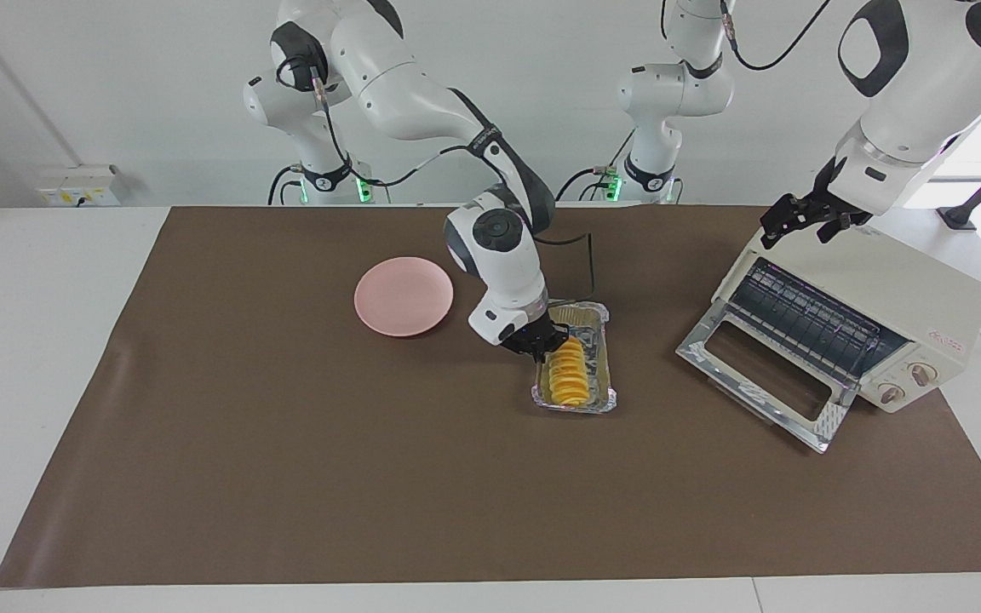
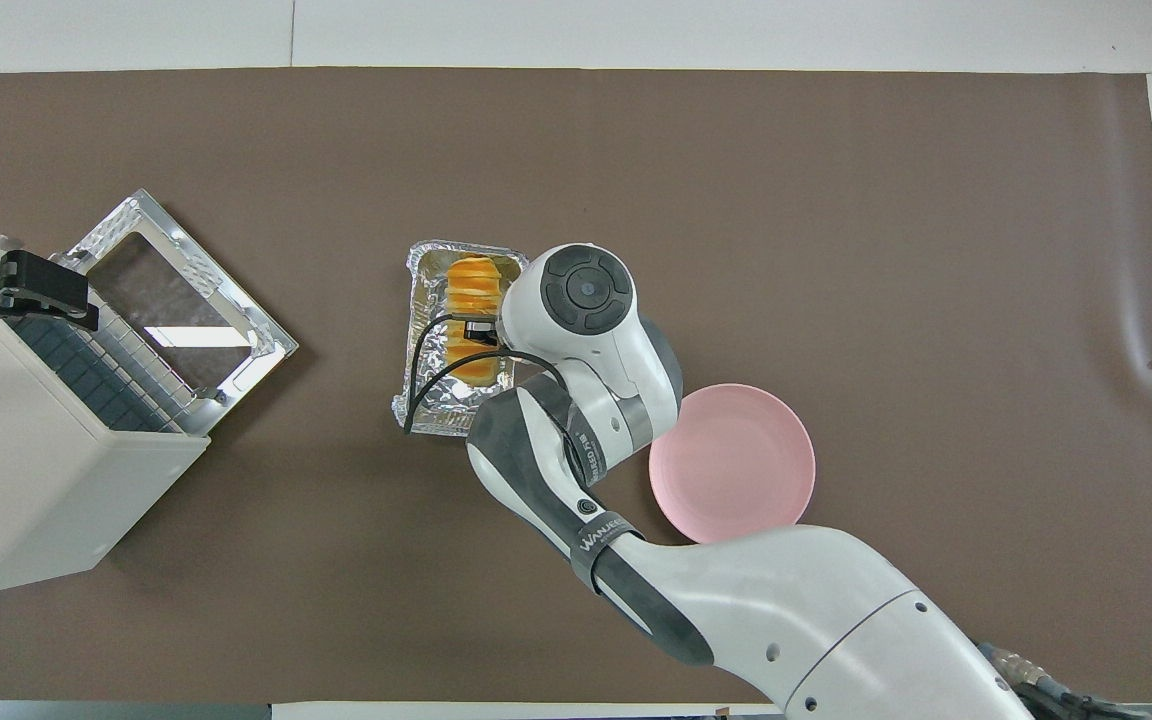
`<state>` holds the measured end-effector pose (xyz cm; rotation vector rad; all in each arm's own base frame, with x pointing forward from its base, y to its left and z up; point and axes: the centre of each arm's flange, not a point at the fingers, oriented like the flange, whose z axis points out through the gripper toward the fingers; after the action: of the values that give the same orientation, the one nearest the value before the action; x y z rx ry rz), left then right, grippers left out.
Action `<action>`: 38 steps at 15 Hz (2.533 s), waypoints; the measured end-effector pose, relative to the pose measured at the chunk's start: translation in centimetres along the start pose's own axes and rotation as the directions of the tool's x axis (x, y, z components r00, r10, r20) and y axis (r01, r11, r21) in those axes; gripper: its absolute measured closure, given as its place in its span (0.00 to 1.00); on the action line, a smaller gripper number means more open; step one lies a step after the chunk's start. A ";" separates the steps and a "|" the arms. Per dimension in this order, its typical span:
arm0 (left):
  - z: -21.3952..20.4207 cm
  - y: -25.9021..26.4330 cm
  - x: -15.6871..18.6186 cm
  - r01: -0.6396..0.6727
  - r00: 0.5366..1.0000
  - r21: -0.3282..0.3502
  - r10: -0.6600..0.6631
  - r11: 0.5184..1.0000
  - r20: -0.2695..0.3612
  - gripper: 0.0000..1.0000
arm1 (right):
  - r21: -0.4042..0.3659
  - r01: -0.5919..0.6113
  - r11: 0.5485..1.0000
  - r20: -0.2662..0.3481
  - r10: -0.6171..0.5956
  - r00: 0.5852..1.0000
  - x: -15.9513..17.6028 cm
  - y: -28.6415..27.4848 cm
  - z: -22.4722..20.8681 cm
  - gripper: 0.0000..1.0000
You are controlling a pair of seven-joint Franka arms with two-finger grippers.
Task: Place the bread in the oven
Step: 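Push the foil tray toward the toaster oven with the right gripper, then grasp the foil tray with the left gripper while the right gripper withdraws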
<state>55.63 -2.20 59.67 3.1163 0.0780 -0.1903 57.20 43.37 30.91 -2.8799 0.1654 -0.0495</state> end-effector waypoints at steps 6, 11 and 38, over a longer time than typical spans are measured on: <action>-0.4 3.3 0.2 -0.057 0.997 0.002 0.057 0.998 -0.053 0.00 | 0.020 -0.058 0.998 -0.018 0.059 0.998 1.2 -0.4 -3.2 0.19; 1.1 8.9 0.3 -0.131 0.986 0.007 0.131 0.991 -0.103 0.00 | 0.054 -0.174 0.983 -0.001 0.174 0.985 7.0 3.5 -12.5 0.00; 28.5 37.7 -1.6 -0.081 0.995 0.045 0.083 0.996 -0.048 0.52 | -0.220 0.278 0.935 0.191 -0.238 0.952 2.4 35.4 -39.1 0.00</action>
<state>52.48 -40.55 32.21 3.1598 -0.0535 -0.1137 53.91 -0.73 59.74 -3.1148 -0.2592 0.1673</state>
